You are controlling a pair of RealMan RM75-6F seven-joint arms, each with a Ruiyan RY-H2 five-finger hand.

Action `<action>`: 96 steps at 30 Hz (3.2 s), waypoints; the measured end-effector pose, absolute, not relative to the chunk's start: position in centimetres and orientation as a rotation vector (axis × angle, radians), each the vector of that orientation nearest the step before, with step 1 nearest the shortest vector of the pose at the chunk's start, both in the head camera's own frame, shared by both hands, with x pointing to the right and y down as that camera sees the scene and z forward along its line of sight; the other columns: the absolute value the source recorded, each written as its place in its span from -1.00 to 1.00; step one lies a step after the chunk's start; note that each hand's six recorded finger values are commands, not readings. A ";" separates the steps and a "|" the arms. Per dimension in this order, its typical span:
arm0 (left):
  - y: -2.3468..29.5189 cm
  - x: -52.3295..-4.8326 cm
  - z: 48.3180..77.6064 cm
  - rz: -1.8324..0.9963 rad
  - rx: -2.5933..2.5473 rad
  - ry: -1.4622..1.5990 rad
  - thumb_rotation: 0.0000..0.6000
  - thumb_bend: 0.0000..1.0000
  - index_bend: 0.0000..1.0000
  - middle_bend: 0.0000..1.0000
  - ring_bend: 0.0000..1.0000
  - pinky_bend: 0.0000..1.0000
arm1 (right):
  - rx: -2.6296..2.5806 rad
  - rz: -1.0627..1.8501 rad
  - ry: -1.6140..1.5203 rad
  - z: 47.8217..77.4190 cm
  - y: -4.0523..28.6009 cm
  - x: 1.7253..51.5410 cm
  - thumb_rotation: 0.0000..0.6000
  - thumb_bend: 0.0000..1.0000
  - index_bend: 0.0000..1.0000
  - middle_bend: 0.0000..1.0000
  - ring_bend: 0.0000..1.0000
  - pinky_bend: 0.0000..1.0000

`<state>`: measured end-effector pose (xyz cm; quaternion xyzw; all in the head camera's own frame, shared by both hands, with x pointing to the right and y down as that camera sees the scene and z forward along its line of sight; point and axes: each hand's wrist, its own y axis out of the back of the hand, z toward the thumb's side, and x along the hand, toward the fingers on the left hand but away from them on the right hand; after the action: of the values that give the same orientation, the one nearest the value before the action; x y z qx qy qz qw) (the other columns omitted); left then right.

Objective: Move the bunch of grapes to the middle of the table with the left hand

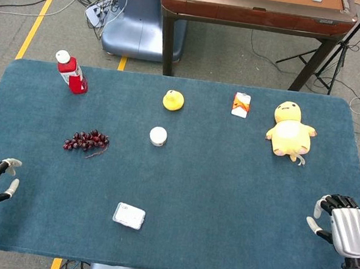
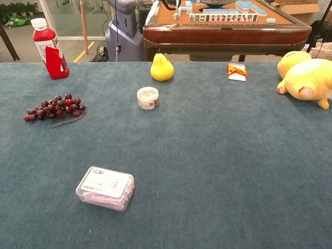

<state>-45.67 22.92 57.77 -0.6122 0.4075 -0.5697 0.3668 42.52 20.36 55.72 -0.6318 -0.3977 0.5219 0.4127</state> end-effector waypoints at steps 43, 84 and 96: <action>10.4 -33.6 65.7 -1.593 -1.800 0.795 1.00 0.51 -0.91 -1.00 -0.90 -0.50 | -1.585 1.244 -1.108 52.7 20.8 44.2 1.00 -0.74 0.32 0.12 -0.17 -0.14; 10.3 -34.2 71.1 -1.969 -1.777 0.572 1.00 0.55 -1.00 -1.00 -1.00 -0.93 | -1.598 1.252 -1.132 52.3 20.7 45.0 1.00 -0.74 0.32 0.11 -0.17 -0.14; 12.2 -32.1 70.3 -1.954 -1.872 0.462 1.00 0.55 -1.00 -1.00 -1.00 -0.92 | -1.597 1.247 -1.140 52.1 20.7 45.1 1.00 -0.74 0.32 0.11 -0.17 -0.14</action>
<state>-32.10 12.18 70.32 -0.6685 0.1652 -0.6979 0.1969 45.08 20.75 52.12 -0.6303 -0.4499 0.4924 0.3972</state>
